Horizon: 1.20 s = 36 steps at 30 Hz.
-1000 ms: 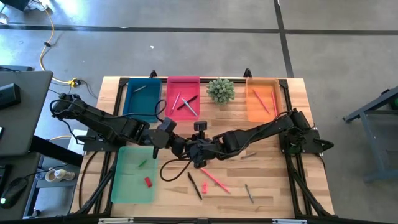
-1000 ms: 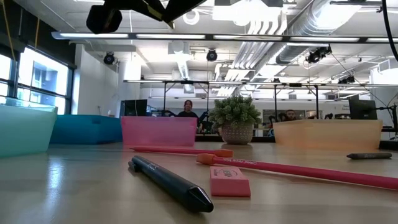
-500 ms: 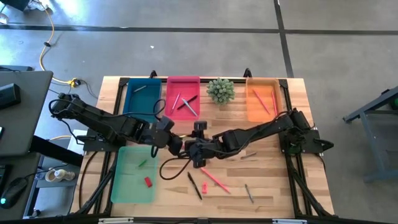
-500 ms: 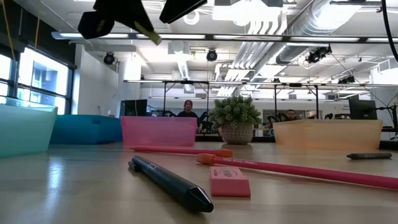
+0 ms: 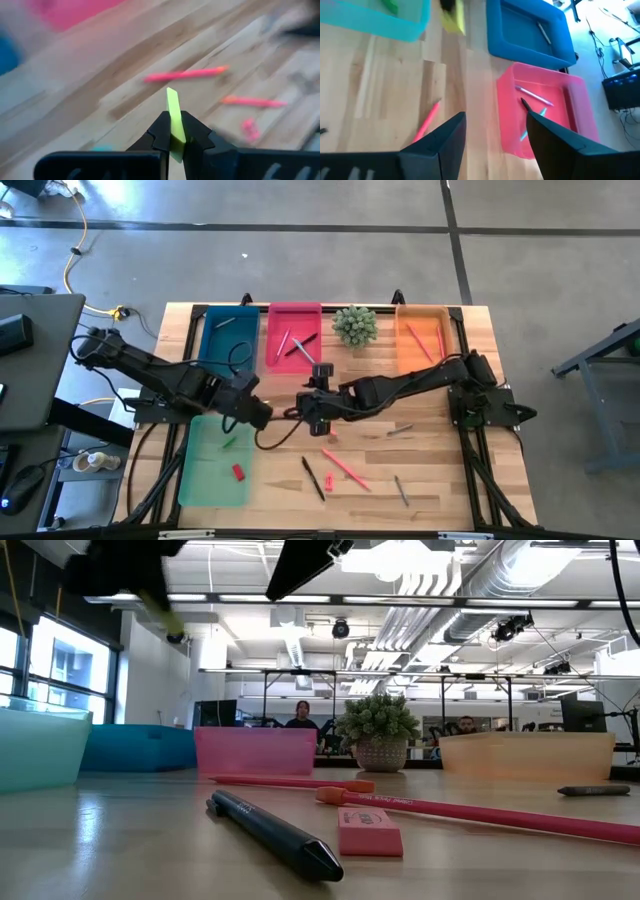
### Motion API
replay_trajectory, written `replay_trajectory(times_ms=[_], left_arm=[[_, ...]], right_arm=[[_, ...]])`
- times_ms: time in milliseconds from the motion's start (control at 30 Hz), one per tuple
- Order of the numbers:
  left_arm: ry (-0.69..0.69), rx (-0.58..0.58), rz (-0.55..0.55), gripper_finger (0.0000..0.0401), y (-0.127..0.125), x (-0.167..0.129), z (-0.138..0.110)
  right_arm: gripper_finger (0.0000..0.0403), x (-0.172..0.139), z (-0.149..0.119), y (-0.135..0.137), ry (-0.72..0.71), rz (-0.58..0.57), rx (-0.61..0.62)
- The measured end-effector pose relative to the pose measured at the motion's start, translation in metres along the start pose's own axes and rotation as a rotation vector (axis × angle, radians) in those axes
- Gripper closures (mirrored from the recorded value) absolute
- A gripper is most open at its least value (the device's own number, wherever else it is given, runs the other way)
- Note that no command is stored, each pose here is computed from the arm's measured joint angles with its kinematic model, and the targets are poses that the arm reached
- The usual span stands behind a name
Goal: Sort crayons/erasers/pens/pencils in bins
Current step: Put the yellow eraser into the green bin
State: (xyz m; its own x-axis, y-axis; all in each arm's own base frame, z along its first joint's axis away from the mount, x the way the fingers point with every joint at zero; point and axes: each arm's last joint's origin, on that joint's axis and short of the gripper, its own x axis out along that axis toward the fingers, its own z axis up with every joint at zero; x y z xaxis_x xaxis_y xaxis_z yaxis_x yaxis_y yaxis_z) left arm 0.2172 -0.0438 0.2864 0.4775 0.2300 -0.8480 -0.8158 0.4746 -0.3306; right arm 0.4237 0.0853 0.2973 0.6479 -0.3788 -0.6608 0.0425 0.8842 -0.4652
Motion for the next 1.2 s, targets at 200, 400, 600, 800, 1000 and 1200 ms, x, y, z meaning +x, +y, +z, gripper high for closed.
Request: replay_trajectory(times_ms=[200,400,600,800,1000,1200], left_arm=[[0.089,-0.021,0.075,0.0393,0.01,-0.01,-0.018],[0.164,-0.042,0.139,0.0393,0.015,-0.018,-0.039],[0.19,-0.085,0.16,0.0393,0.018,-0.029,-0.061],[0.214,-0.119,0.218,0.0393,0.02,-0.033,-0.082],[0.256,-0.097,0.281,0.0393,0.017,-0.03,-0.101],[0.296,-0.025,0.346,0.0393,0.017,-0.026,-0.114]], right_arm=[[0.0203,0.01,-0.004,-0.017,0.03,-0.004,0.018],[0.0203,0.02,-0.008,-0.033,0.041,0.073,0.056],[0.0203,0.027,-0.01,-0.046,0.046,0.125,0.084],[0.0203,0.031,-0.012,-0.053,0.039,0.211,0.112],[0.0203,0.033,-0.013,-0.055,0.031,0.3,0.17],[0.0203,0.033,-0.012,-0.055,0.048,0.318,0.326]])
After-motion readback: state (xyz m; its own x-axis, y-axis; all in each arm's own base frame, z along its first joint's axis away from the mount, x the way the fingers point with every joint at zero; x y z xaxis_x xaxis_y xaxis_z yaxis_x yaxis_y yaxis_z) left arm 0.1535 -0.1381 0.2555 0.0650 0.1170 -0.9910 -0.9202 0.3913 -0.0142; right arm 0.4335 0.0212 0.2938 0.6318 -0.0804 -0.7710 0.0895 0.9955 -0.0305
